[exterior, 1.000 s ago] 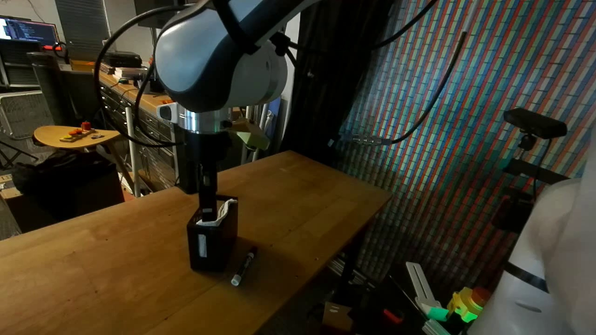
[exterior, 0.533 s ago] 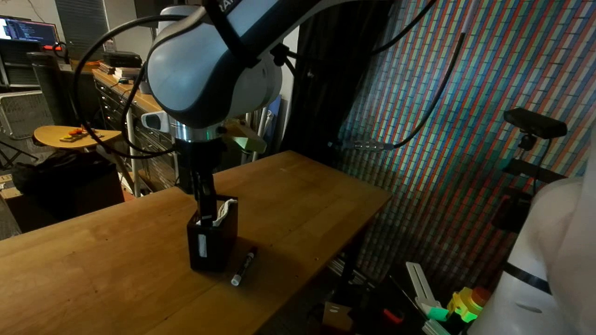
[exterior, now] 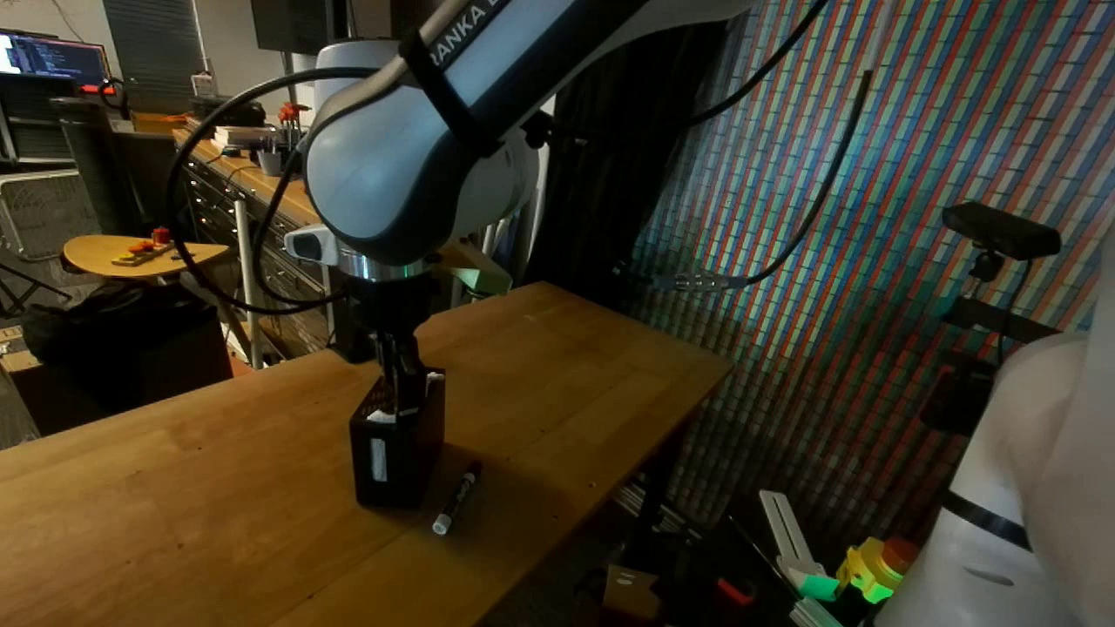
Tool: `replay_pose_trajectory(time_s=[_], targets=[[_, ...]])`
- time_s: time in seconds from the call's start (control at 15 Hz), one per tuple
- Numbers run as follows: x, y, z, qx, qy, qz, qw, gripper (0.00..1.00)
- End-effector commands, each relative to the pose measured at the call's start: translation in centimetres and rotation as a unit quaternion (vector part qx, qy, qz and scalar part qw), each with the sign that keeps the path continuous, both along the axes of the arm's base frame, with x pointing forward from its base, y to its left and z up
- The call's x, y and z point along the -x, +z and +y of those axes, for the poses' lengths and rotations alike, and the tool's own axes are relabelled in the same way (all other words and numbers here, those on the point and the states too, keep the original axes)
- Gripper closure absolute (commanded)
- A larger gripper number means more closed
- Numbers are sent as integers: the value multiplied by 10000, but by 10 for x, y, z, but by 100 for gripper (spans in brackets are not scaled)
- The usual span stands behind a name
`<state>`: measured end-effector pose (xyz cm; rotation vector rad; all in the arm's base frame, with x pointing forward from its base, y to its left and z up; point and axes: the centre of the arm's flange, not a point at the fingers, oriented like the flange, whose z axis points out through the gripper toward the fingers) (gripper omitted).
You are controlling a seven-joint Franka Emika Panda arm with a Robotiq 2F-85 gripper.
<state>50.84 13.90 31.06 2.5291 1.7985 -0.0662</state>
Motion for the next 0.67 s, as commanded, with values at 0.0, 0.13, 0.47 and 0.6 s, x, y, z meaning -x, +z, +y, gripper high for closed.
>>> replay_pose_trajectory(time_s=[0.0, 0.13, 0.47, 0.6], targets=[[-4, 1, -11, 53, 119, -167, 9998, 57], [-5, -3, -14, 65, 147, -139, 9998, 57], [-8, -11, -19, 9, 111, -59, 9999, 61], [-9, -15, -19, 2, 104, -38, 9999, 65]])
